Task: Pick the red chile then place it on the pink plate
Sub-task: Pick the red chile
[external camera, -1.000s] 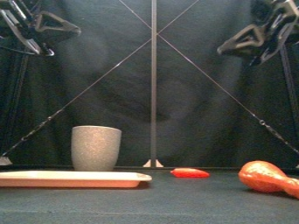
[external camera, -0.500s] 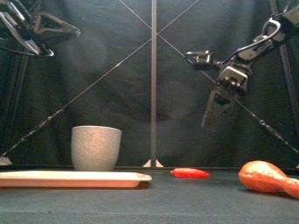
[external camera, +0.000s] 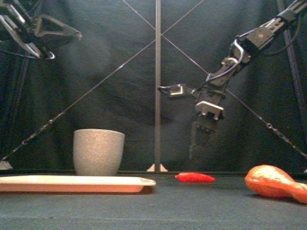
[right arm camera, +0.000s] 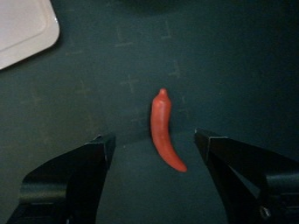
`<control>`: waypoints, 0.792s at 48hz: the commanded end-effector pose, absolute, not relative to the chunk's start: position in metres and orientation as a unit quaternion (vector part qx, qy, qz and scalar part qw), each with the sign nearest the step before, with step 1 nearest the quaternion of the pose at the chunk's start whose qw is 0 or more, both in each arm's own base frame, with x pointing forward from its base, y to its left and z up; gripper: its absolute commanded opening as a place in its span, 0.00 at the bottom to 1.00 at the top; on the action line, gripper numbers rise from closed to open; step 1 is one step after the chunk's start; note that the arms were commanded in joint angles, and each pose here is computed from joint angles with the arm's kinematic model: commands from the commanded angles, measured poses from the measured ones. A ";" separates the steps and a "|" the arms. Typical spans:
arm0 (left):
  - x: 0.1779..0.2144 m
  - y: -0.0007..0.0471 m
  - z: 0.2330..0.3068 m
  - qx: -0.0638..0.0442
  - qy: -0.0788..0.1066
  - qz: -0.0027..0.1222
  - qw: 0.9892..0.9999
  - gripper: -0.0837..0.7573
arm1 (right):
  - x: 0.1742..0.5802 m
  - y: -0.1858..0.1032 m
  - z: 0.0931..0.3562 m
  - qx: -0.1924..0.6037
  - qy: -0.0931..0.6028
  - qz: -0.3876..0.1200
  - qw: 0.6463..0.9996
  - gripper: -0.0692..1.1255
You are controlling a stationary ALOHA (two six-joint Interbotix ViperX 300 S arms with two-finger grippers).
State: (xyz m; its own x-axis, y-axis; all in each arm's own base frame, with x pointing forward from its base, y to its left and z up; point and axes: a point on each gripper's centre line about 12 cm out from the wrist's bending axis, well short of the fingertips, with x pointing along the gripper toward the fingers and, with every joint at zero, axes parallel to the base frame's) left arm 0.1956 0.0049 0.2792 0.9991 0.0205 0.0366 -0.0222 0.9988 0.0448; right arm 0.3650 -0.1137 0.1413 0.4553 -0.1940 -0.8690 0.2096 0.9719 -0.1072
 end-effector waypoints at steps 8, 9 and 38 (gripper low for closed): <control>0.1966 0.0058 0.2845 0.024 -0.026 0.013 0.999 0.07 | 0.385 -0.122 0.143 0.032 0.520 -0.124 0.844 0.91; 0.1966 0.0057 0.2845 0.024 -0.026 0.013 0.999 0.07 | 0.385 -0.122 0.143 0.035 0.521 -0.124 0.844 0.91; 0.1965 0.0060 0.2838 0.025 -0.025 0.013 0.999 0.07 | 0.375 -0.135 0.117 0.087 0.542 -0.142 0.824 0.60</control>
State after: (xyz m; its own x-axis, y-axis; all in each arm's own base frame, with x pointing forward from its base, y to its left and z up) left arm 0.1953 0.0055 0.2789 0.9991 0.0232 0.0365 -0.0249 0.9986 0.0463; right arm 0.3716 -0.1329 0.1083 0.3468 -0.1331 -0.9284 0.3220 0.9466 -0.0154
